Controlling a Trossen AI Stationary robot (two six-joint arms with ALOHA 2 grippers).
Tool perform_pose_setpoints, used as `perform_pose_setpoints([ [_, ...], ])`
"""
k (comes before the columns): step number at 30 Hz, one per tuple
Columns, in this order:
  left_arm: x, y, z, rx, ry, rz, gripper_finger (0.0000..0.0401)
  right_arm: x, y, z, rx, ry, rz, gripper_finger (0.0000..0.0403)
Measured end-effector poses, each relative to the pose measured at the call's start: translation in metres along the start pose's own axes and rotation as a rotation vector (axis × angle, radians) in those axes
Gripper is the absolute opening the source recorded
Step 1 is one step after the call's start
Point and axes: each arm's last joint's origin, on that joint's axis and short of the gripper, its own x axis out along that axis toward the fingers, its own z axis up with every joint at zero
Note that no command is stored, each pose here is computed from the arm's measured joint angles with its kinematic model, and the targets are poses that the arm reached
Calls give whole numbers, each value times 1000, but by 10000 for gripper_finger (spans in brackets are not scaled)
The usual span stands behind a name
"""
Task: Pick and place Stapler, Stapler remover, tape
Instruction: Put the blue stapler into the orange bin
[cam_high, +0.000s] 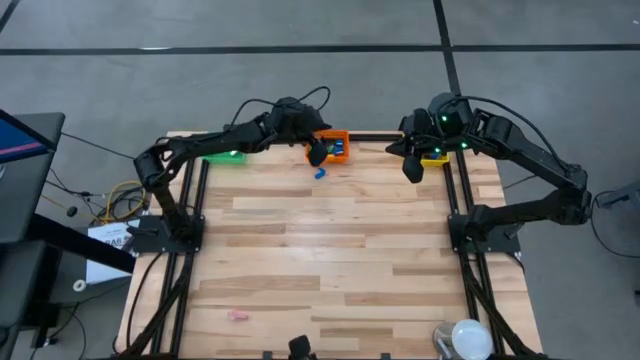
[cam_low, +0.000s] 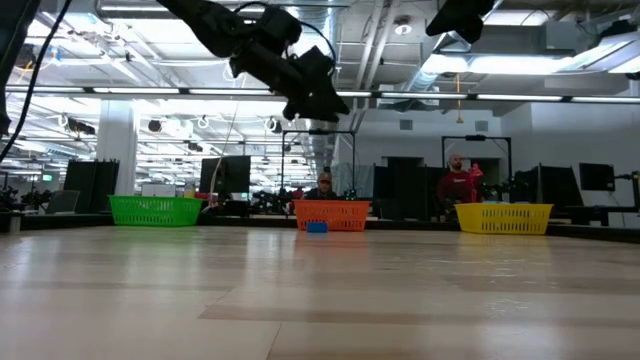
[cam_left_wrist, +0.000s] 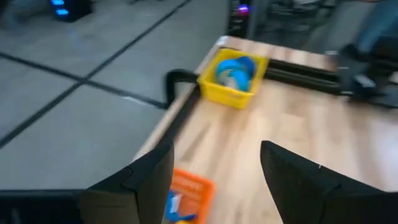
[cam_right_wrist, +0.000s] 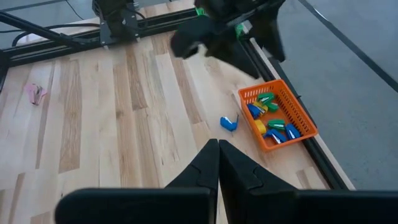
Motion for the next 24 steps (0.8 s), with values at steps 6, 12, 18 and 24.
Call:
perform_pose_setpoints([
  [6, -1, -13, 1, 10, -3, -134, 225, 0, 0, 0, 0, 0, 0, 0],
  [12, 1, -22, -17, 81, 102, -164, 225, 0, 0, 0, 0, 0, 0, 0],
  [18, 2, -26, -45, 137, 202, -163, 218, 0, 0, 0, 0, 0, 0, 0],
  [24, 2, -26, -76, 175, 286, -176, 214, 0, 0, 0, -24, 0, 1, 0],
])
